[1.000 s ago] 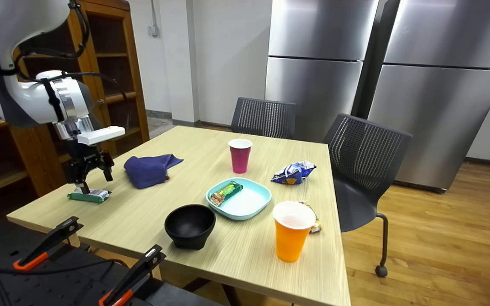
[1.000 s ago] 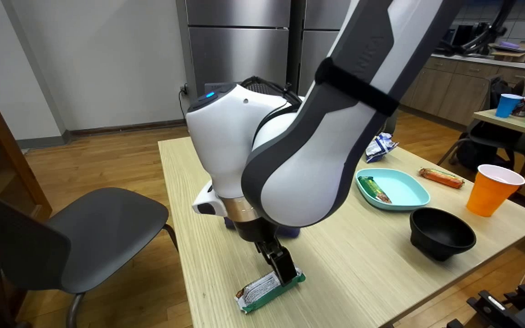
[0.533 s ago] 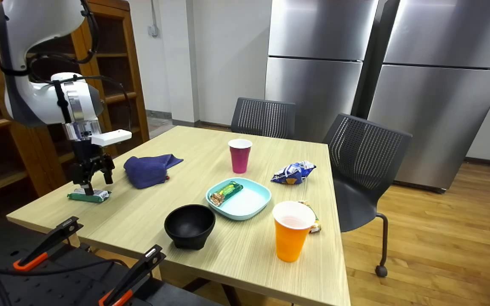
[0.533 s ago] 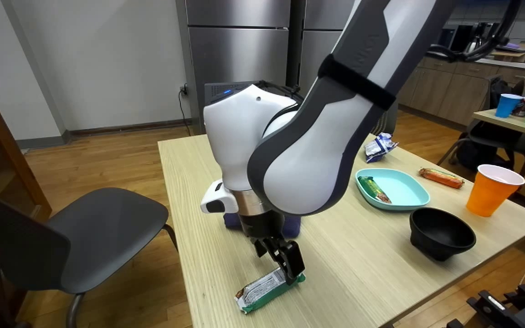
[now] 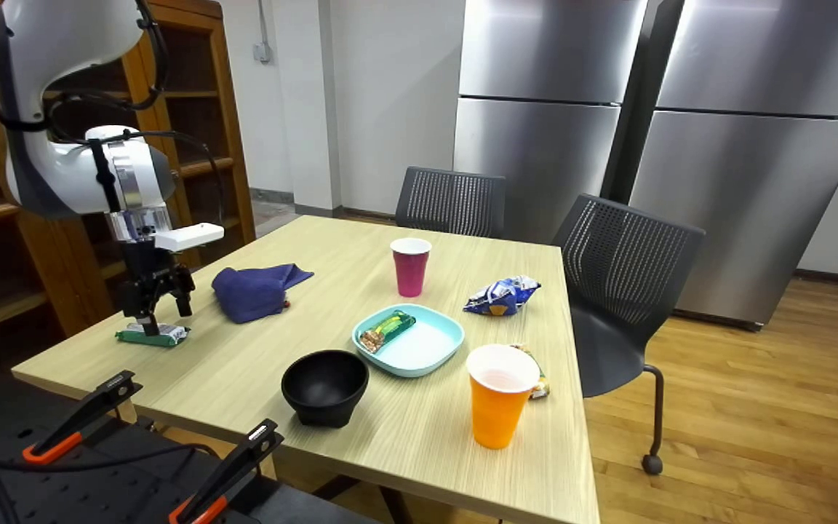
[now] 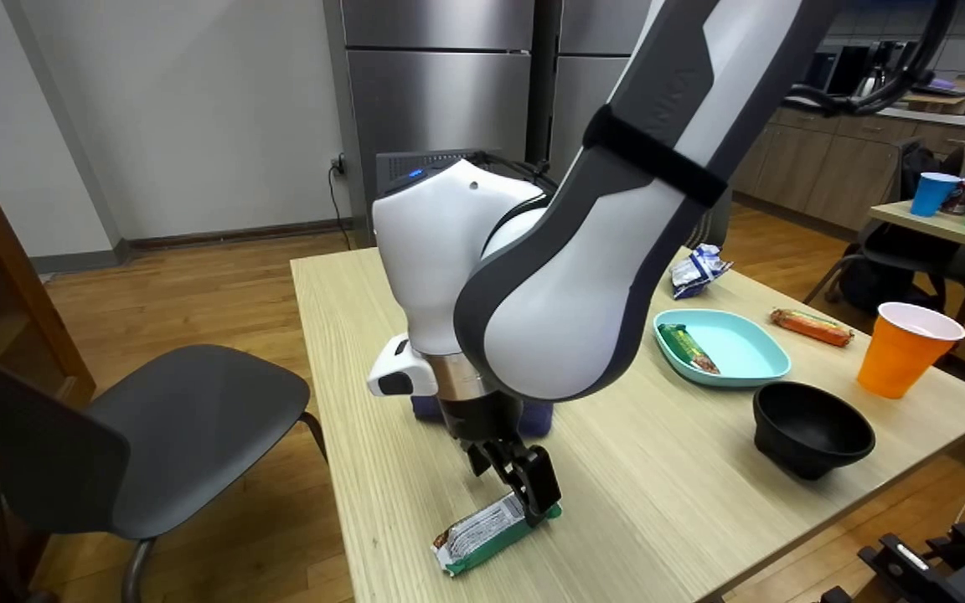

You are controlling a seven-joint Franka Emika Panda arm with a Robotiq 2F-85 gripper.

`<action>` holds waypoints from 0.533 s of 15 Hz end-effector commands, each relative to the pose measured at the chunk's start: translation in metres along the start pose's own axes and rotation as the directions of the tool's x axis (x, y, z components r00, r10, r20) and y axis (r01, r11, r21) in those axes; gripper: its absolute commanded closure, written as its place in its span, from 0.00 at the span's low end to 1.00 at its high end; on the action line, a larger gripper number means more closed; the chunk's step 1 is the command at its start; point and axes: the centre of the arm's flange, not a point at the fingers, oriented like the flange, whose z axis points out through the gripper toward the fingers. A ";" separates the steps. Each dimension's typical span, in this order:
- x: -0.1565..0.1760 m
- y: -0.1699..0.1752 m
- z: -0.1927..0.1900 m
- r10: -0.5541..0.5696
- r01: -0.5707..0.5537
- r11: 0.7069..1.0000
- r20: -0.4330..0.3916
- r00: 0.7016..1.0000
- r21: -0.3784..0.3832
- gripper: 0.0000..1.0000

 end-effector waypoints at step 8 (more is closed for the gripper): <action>0.007 -0.012 -0.004 -0.030 0.028 0.998 -0.024 0.999 -0.049 0.00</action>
